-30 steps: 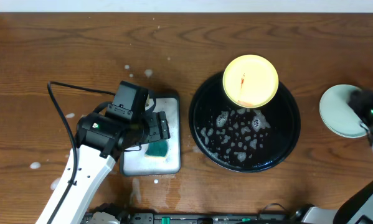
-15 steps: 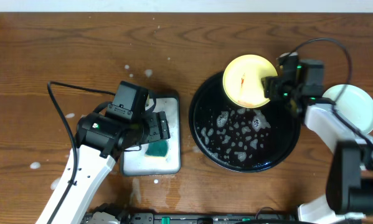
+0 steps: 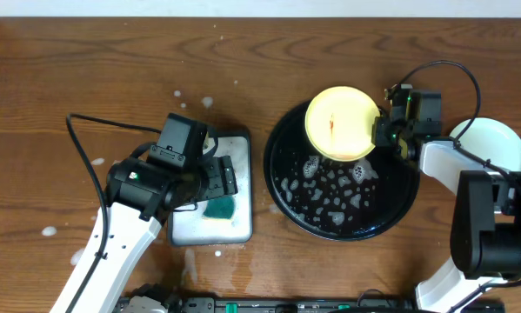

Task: Clean dirty plates on tray and stack at the side
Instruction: 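Grasp the yellow plate rim with right gripper and pull it centered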

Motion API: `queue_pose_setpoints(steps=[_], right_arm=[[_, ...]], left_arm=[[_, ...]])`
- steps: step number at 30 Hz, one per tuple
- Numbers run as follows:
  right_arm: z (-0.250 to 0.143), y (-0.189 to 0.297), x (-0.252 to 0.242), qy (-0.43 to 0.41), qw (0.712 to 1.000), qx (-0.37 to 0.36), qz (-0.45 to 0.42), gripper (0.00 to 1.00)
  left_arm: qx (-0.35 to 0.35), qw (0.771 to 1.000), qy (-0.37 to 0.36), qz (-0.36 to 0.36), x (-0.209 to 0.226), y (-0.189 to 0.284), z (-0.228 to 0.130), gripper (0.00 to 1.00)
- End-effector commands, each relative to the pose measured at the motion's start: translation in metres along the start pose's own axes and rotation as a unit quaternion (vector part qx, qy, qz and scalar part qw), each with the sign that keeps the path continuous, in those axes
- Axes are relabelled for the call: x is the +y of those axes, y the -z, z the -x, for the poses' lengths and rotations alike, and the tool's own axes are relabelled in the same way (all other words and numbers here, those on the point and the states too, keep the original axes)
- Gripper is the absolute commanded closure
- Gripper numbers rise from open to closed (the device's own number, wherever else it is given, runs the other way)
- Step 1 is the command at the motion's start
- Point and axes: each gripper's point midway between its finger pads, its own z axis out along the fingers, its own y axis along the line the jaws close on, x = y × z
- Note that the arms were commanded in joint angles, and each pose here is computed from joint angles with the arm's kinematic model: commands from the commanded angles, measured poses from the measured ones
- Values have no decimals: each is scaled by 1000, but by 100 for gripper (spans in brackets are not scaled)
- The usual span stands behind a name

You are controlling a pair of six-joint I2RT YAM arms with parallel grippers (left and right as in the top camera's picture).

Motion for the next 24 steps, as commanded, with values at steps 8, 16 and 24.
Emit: queue_pose_setpoints(steps=[8,16,24], right_arm=[[-12,84,35,-65,996,53,14,99],[-95,102,35,-130,970,199,-44,99],[-105,84,35,-113,975,183,-50,69]], left_arm=[[0,1000,-4,2,1,0,0,16],[-2,1000,5,1,1,0,1,16],[13,1000,7,10,5,0,-6,16]])
